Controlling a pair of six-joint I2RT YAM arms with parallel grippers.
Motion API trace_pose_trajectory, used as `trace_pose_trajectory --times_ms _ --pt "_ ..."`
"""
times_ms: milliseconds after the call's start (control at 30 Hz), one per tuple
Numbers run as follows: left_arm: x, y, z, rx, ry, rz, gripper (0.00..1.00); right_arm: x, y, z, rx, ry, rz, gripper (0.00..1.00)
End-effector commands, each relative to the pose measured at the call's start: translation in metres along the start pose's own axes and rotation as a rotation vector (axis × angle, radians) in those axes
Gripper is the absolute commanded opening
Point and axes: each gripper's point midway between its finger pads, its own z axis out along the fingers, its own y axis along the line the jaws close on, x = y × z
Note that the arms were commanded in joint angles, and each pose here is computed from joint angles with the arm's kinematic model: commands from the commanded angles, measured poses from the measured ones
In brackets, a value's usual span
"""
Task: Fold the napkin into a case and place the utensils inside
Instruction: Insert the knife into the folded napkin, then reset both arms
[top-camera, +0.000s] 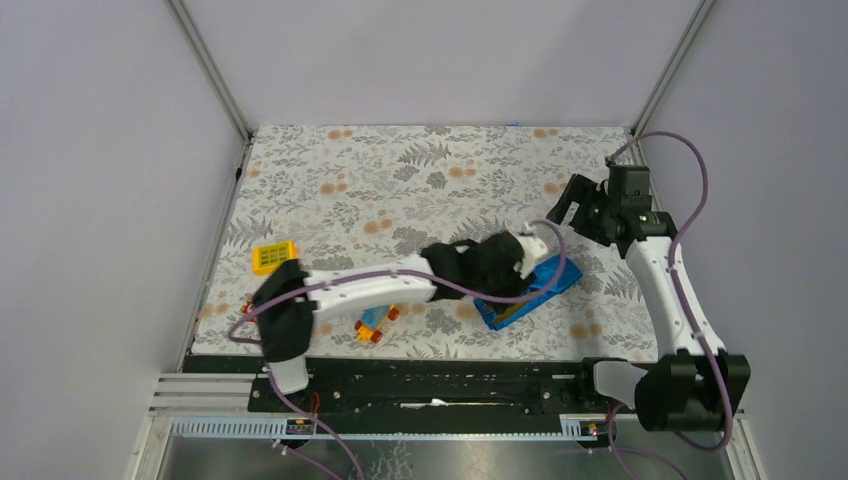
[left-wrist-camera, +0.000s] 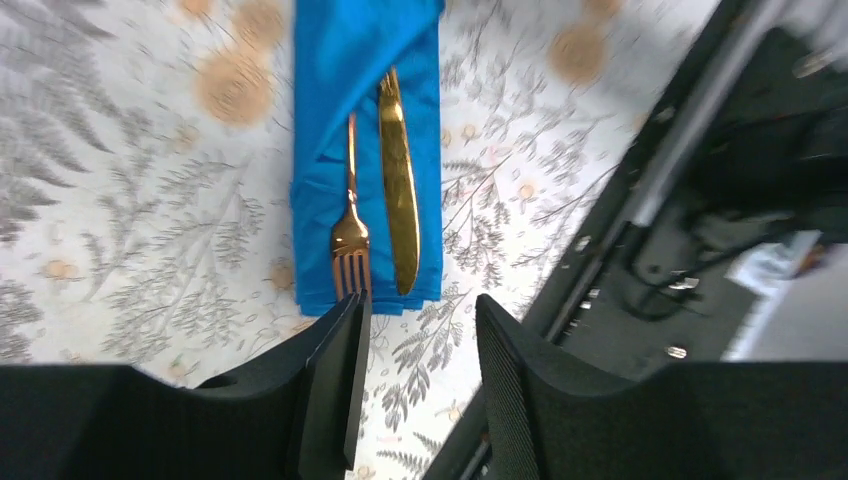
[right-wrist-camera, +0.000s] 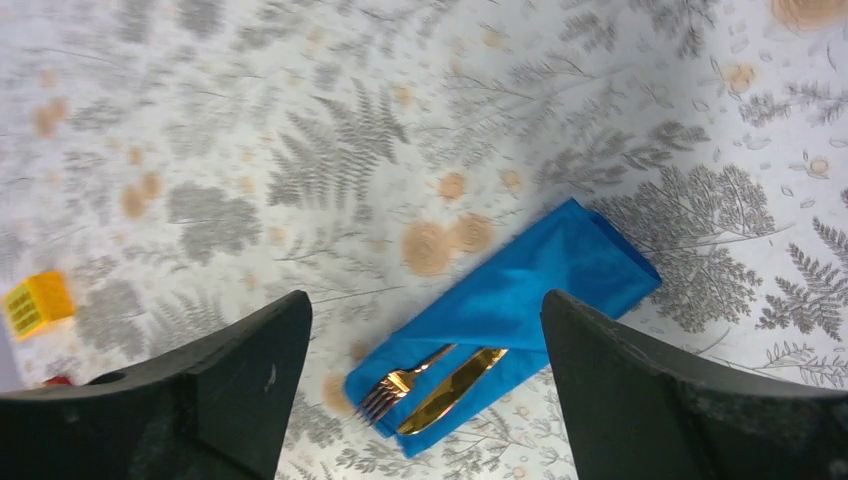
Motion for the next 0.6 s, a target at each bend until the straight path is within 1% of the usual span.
trace_pose_trajectory --times_ms 0,67,167,233,300,333,367,433,567 --pt "-0.072 0.023 -0.106 0.135 -0.258 -0.15 0.49 -0.024 0.049 -0.077 -0.166 -0.123 -0.093 0.95" --pt "-0.094 0.053 -0.157 0.157 -0.373 -0.21 0.51 -0.036 0.076 -0.114 -0.285 -0.199 -0.121 0.99" --pt "-0.115 0.087 -0.225 0.139 -0.523 -0.238 0.58 -0.053 0.106 -0.172 -0.42 -0.328 -0.172 1.0" --pt "-0.127 0.107 -0.267 0.09 -0.608 -0.224 0.63 -0.063 0.119 -0.205 -0.469 -0.4 -0.196 1.0" --pt "-0.137 0.118 -0.304 0.04 -0.664 -0.197 0.66 -0.075 0.125 -0.236 -0.476 -0.482 -0.207 1.0" --pt "-0.147 0.121 -0.329 0.007 -0.709 -0.177 0.91 -0.08 0.126 -0.247 -0.47 -0.513 -0.214 1.0" --pt "-0.151 0.124 -0.346 -0.025 -0.734 -0.166 0.98 -0.087 0.125 -0.257 -0.45 -0.554 -0.212 1.0" --pt "-0.158 0.126 -0.379 -0.088 -0.792 -0.142 0.99 -0.095 0.127 -0.279 -0.443 -0.619 -0.224 1.0" --pt "-0.161 0.129 -0.442 -0.217 -0.944 -0.114 0.99 -0.106 0.132 -0.314 -0.45 -0.716 -0.259 1.0"
